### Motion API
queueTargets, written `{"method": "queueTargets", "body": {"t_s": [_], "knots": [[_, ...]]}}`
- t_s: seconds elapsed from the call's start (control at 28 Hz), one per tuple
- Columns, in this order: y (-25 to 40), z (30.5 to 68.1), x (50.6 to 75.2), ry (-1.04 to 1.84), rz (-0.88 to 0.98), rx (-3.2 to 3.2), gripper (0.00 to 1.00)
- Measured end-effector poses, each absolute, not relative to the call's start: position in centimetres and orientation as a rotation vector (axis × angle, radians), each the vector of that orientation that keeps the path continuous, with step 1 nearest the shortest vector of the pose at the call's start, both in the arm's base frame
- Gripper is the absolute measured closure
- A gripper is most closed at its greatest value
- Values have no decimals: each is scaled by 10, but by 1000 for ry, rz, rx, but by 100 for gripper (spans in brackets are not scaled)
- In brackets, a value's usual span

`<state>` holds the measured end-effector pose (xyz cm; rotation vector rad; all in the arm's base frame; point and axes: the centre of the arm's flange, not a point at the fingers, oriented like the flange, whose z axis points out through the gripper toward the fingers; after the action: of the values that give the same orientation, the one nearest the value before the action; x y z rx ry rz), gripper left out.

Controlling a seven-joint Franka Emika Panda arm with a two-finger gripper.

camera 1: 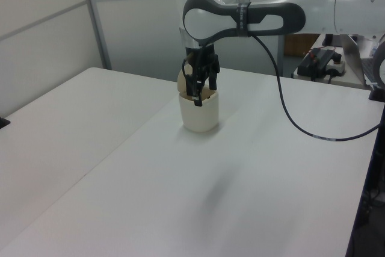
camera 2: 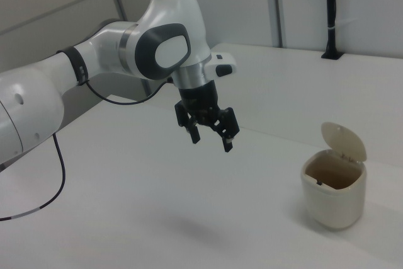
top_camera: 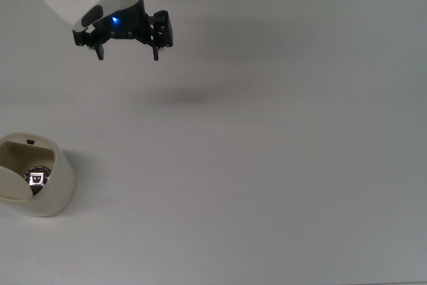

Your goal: Open the trash can

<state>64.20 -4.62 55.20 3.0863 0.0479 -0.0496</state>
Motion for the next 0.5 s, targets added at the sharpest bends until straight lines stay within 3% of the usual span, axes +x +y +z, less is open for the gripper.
{"method": "queueTargets", "body": {"t_s": [0.5], "knots": [[-34, 550, 640, 77, -92, 3086, 0]]}}
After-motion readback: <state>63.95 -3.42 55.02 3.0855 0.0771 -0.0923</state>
